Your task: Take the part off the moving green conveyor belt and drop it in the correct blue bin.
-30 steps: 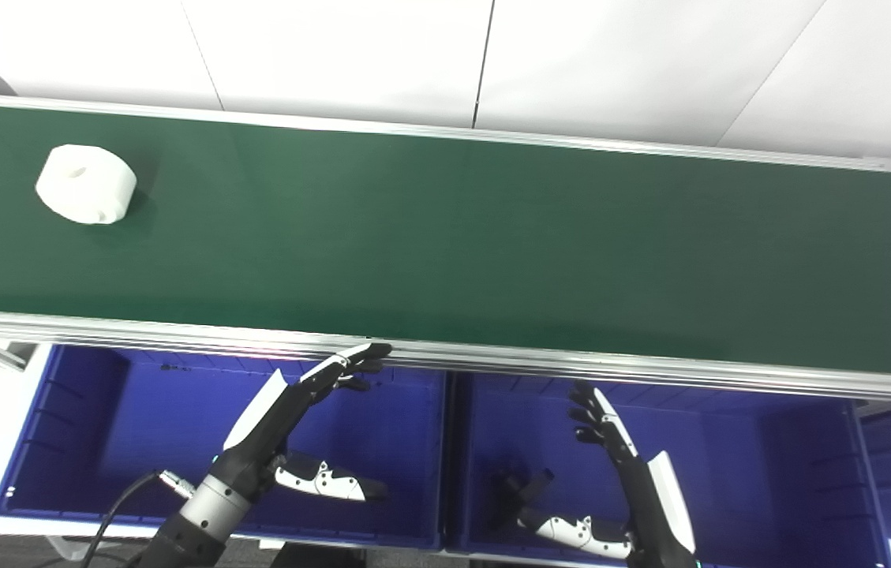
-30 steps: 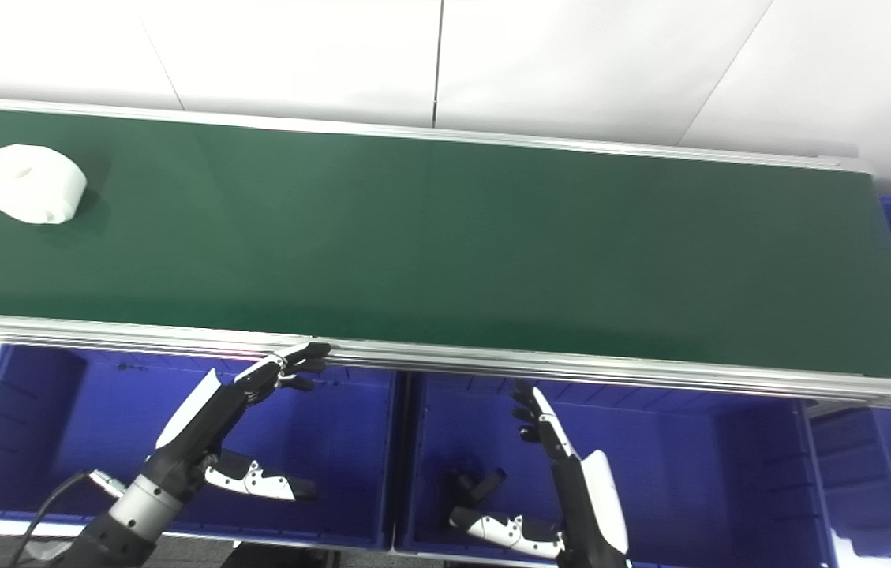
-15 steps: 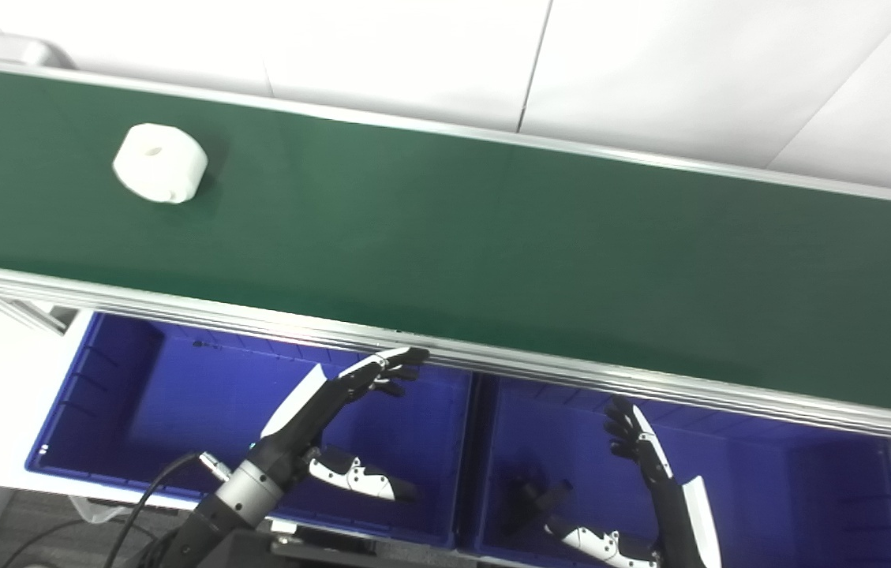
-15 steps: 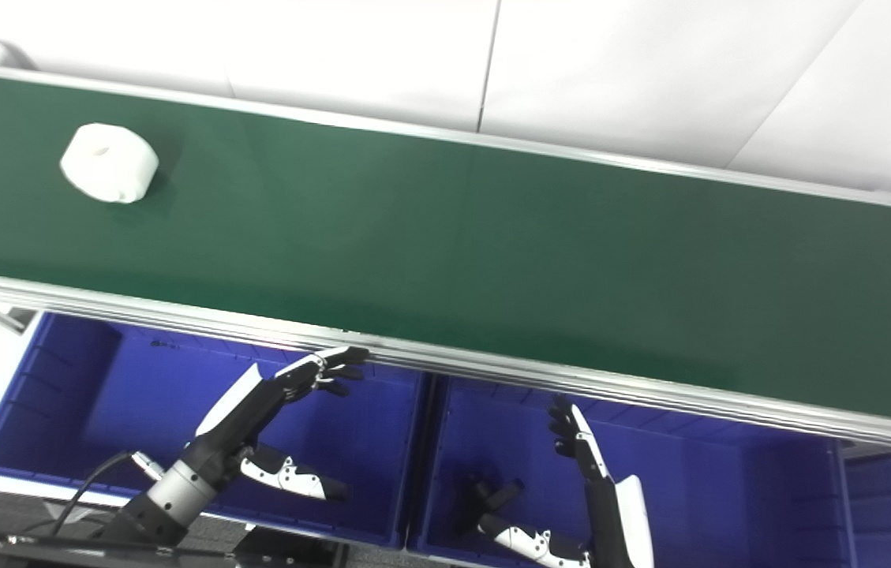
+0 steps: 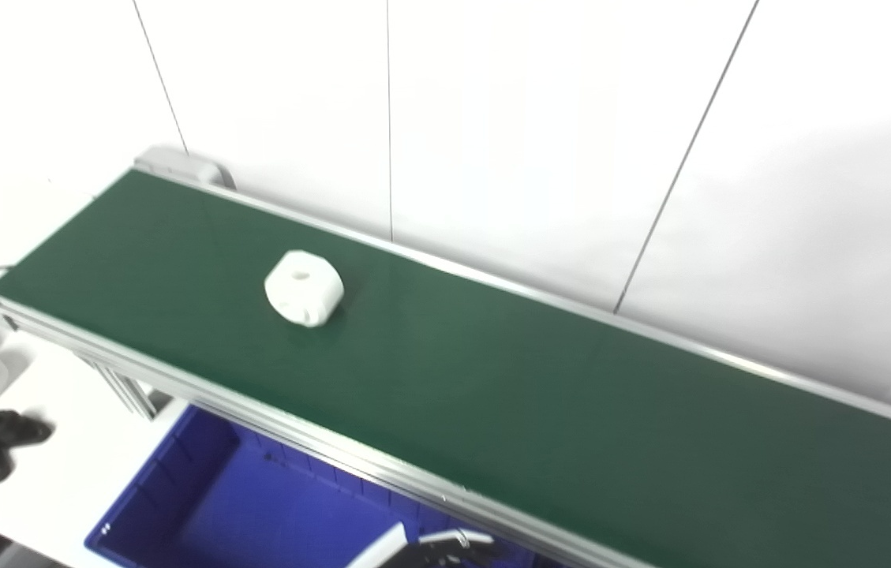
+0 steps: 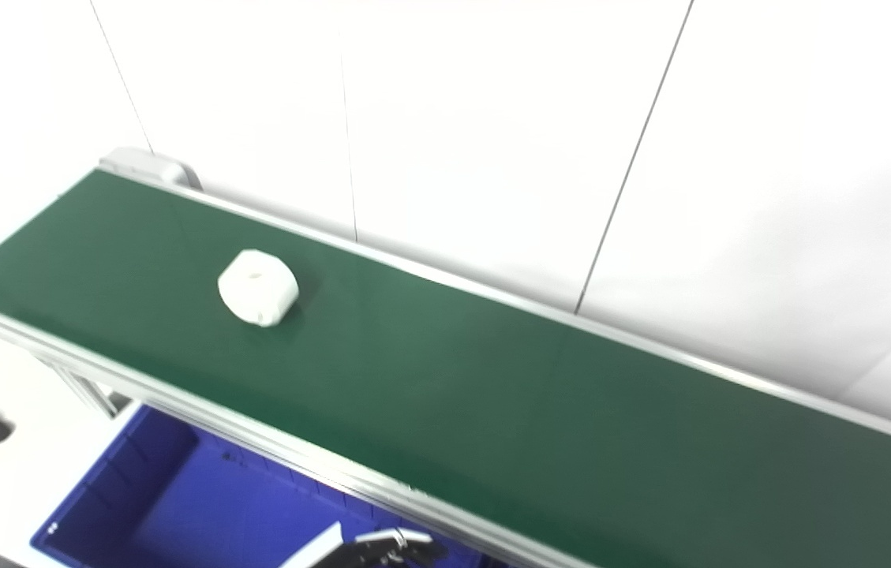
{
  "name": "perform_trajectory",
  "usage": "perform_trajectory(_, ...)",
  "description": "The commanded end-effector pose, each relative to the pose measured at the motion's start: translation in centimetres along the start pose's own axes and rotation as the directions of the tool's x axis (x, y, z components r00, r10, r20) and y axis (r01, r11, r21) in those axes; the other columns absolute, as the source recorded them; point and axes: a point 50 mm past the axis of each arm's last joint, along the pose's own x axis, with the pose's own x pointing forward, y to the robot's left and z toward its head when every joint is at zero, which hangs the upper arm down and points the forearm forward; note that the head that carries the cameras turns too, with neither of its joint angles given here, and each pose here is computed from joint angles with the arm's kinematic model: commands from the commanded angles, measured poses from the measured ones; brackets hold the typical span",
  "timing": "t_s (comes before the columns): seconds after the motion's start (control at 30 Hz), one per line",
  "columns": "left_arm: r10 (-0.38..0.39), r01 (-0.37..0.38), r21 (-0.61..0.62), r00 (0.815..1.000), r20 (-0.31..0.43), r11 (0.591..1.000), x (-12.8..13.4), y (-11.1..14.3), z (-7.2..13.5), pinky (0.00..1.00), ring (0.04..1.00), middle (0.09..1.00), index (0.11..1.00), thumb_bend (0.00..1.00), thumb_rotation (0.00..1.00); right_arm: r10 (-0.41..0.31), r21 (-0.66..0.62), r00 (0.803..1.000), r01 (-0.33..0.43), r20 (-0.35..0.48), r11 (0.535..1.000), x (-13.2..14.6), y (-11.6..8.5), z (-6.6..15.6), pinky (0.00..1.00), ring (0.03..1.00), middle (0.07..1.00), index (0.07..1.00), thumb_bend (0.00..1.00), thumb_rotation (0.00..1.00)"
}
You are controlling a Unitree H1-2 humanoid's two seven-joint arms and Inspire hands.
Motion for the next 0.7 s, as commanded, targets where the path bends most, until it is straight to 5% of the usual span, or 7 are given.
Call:
perform_trajectory(0.0, 0.019, -0.020, 0.004, 0.999, 0.047, 1.000, -0.11, 0.62, 0.46, 0.68, 0.770, 0.814, 0.782, 0.87, 0.21, -0.032, 0.016, 0.997, 0.031, 0.067, 0.999, 0.01, -0.46, 0.56, 0.75, 0.830, 0.873, 0.955, 0.81, 0.23)
perform_trajectory(0.43, 0.023, -0.023, 0.010, 0.999, 0.049, 1.000, -0.09, 0.64, 0.29, 0.68, 0.759, 0.806, 0.774, 0.87, 0.21, -0.022, 0.028, 0.998, 0.020, 0.063, 0.999, -0.06, -0.30, 0.09, 0.81, 0.855, 0.874, 0.962, 0.81, 0.23)
perform_trajectory(0.67, 0.032, -0.034, 0.028, 0.998, 0.058, 0.999, -0.54, 1.12, 0.51, 0.68, 0.757, 0.800, 0.770, 0.87, 0.22, -0.018, 0.037, 0.997, 0.015, 0.079, 0.999, 0.13, 0.11, 0.45, 0.75, 0.840, 0.868, 0.954, 0.81, 0.24)
